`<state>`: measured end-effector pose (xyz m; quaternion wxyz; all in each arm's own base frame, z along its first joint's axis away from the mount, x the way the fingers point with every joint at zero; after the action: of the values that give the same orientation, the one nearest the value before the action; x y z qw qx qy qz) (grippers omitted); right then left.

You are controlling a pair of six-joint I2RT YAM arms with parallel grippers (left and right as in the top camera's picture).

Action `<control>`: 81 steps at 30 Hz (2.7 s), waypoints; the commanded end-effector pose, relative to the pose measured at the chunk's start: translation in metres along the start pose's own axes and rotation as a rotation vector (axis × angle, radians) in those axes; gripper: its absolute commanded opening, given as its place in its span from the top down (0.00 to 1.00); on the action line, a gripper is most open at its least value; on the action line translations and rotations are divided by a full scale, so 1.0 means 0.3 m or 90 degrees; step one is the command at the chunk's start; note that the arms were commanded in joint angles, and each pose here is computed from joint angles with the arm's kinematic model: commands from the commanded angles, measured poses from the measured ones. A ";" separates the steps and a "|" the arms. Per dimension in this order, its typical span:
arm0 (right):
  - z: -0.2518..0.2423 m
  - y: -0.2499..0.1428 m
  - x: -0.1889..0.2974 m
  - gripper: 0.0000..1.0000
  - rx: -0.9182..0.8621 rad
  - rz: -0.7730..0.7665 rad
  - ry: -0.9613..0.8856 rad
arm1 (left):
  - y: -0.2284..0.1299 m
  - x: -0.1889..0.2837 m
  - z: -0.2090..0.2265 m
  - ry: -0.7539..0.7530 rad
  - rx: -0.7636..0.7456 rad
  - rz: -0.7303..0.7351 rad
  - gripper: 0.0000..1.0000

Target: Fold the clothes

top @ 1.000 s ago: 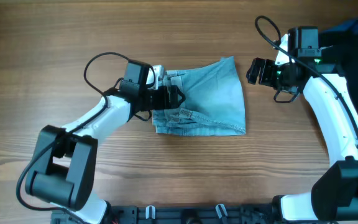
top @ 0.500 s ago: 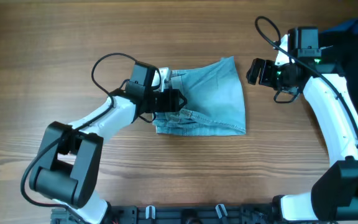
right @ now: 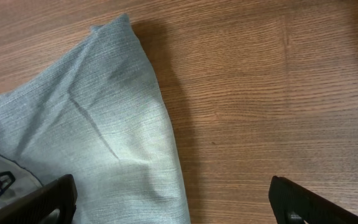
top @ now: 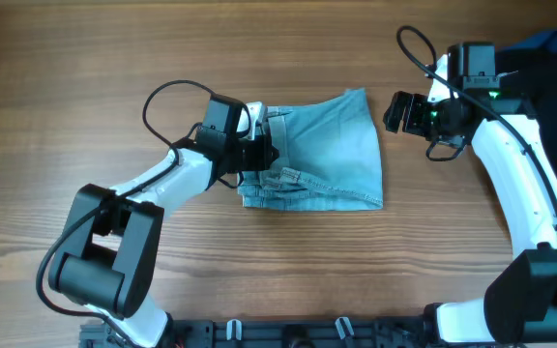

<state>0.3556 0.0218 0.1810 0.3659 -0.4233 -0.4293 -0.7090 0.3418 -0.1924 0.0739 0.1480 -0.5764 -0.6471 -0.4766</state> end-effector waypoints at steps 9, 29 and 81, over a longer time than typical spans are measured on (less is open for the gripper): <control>0.002 0.005 0.025 0.00 0.012 -0.008 0.001 | 0.074 0.136 -0.097 -0.017 -0.034 -0.058 0.96; -0.002 -0.006 0.025 0.00 0.010 0.003 -0.003 | 0.037 0.230 -0.069 0.089 0.023 -0.049 0.96; 0.098 0.006 0.034 0.50 0.004 0.012 0.143 | -0.069 0.028 -0.103 0.012 0.031 0.070 0.90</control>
<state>0.3606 0.0450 0.1897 0.4187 -0.3594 -0.3832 -0.7407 0.3062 -0.2082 0.0727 0.2176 -0.6013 -0.6218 -0.4521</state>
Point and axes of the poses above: each gripper's point midway between its finger pads, its own x axis back along the fingers, its own z axis along the line the jaws close on, y = z × x, the point moved 5 cm from there along x, back along the fingers, and after that the axes turned 9 degrees about -x, right-handed, at the moved point
